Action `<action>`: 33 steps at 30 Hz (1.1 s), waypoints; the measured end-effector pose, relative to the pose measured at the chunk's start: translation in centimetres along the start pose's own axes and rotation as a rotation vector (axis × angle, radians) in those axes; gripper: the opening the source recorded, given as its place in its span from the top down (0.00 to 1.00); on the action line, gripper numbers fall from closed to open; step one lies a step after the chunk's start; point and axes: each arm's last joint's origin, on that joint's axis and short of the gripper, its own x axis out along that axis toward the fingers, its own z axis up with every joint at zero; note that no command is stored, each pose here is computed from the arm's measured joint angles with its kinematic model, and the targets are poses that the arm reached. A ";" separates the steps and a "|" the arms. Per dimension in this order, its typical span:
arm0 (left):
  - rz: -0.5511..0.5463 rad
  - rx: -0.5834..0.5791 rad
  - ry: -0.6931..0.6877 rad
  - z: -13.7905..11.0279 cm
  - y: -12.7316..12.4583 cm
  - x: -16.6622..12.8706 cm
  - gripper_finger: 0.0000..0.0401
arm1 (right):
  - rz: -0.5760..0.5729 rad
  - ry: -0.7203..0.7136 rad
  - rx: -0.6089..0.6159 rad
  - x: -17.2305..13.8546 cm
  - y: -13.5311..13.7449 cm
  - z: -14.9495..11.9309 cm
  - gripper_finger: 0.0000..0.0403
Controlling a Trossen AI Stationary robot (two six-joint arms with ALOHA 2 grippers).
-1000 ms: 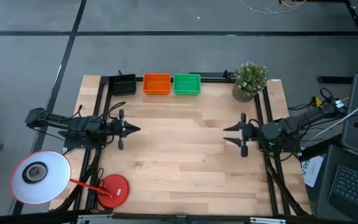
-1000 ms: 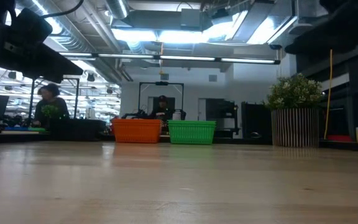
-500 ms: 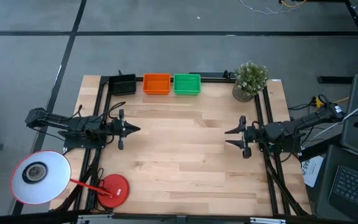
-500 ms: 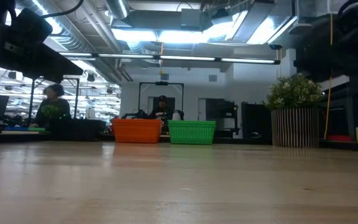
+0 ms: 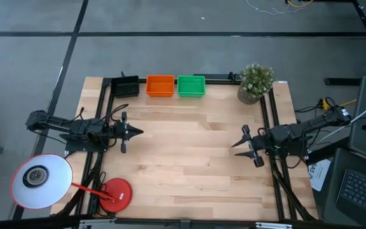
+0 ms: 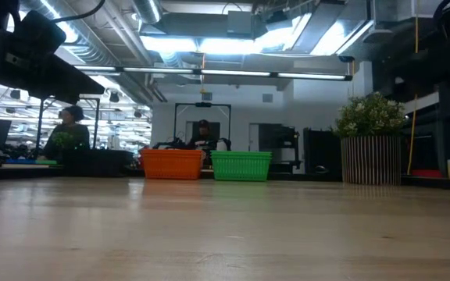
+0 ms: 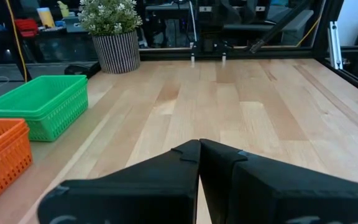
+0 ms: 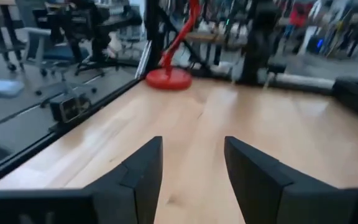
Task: Stack baskets by color
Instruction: Return to Home Position
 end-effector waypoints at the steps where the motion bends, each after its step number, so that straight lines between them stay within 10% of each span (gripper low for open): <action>1: 0.000 0.000 0.000 0.0 0.0 0.0 1.00 | -0.006 -0.016 -0.023 -0.1 -0.1 0.1 0.57; 18: 0.000 0.000 0.000 0.0 0.0 0.0 1.00 | -0.050 -0.121 -0.126 -1.7 -2.3 0.8 0.57; 33: 0.002 0.000 -0.002 0.0 0.0 0.0 1.00 | -0.152 -0.127 0.032 -2.3 -2.6 0.7 0.57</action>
